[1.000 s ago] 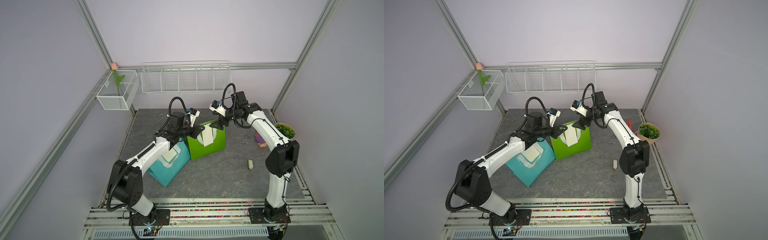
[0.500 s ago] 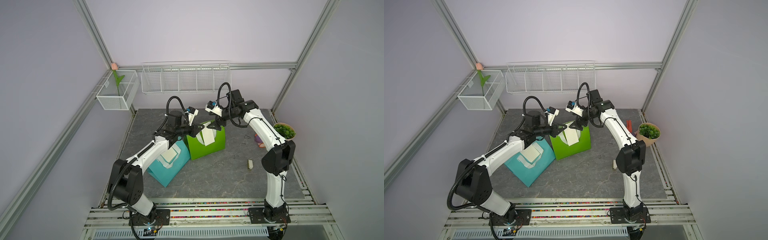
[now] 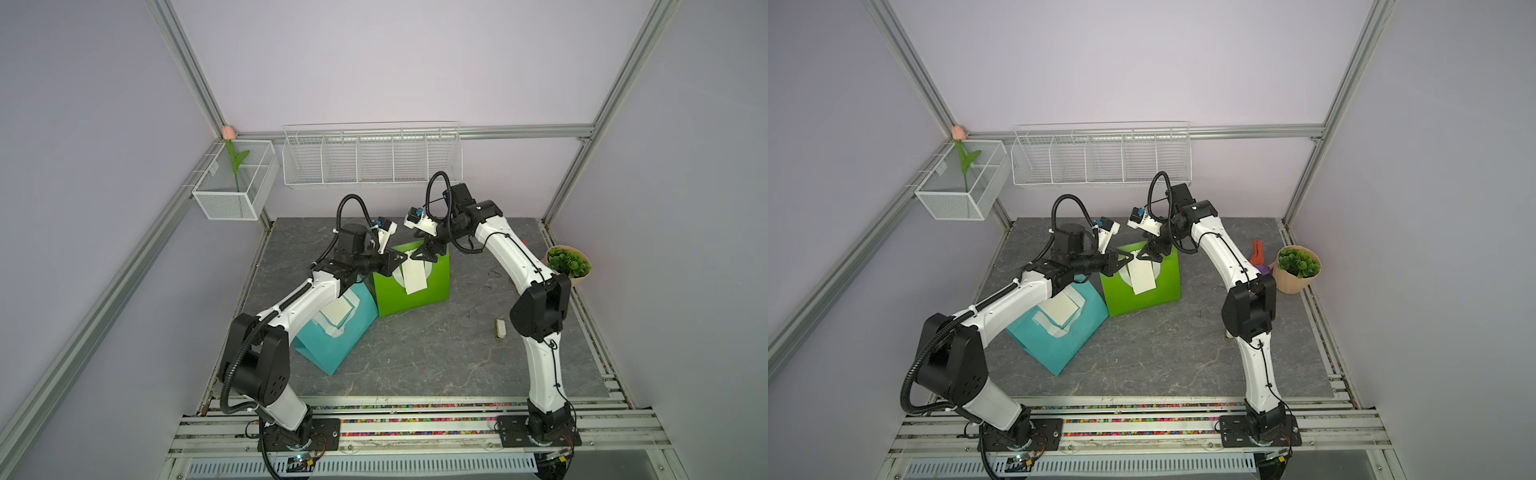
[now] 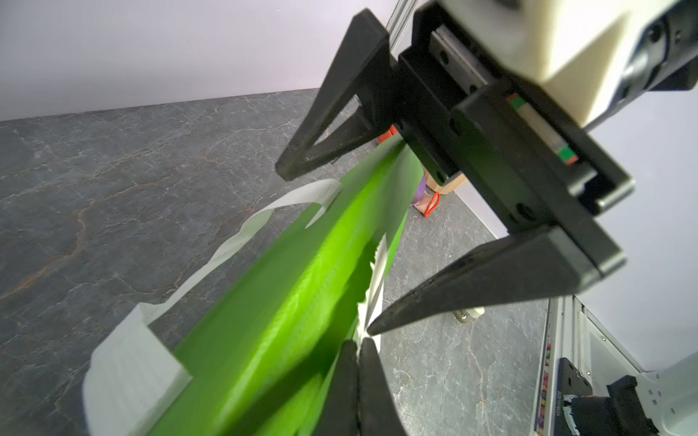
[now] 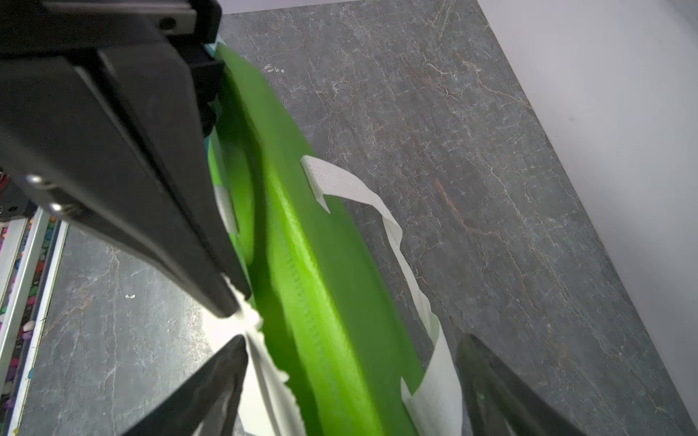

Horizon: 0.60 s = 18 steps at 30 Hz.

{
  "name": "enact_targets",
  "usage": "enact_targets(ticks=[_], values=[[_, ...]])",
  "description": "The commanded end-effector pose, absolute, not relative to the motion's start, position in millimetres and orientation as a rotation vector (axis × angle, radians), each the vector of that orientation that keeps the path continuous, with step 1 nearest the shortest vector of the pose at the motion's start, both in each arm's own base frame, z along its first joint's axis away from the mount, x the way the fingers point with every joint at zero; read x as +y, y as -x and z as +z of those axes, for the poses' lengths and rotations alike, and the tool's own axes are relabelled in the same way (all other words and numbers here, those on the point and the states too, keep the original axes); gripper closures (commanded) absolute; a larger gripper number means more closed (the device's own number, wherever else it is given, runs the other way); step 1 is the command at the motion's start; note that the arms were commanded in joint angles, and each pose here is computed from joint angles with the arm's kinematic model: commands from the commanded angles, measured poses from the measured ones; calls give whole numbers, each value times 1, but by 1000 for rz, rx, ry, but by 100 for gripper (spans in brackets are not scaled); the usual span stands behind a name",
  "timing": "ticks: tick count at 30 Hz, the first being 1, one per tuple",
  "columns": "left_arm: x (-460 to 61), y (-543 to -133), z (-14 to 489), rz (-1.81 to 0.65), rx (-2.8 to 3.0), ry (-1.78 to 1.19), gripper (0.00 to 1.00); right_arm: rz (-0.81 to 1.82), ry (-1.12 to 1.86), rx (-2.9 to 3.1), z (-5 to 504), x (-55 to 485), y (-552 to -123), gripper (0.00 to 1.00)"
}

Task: Staple the receipts to the bags
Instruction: Hold the receipt from the takeout bag.

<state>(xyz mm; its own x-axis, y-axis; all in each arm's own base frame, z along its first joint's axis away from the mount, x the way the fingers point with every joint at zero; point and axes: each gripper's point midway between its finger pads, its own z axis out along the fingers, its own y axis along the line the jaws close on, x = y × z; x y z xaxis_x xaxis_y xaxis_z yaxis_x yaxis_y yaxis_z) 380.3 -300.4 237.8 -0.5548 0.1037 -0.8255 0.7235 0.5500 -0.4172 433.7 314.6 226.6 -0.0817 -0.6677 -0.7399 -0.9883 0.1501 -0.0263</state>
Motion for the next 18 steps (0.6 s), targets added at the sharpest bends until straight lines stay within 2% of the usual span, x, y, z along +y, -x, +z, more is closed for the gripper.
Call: enact_targets(ticks=[1,6,10,12,18], values=[[-294,-387,251,-943,1948,-669,100,685,1609,1831,224,313,-427,17],[-297,-389,245,-931,1962,-700,100,698,1610,1838,222,314,-425,21],[-296,-391,245,-906,1966,-707,100,681,1607,1845,221,314,-427,34],[-295,-392,249,-898,1960,-713,100,669,1602,1849,221,314,-429,45],[-297,-397,255,-893,1947,-711,100,648,1604,1858,218,317,-430,55]])
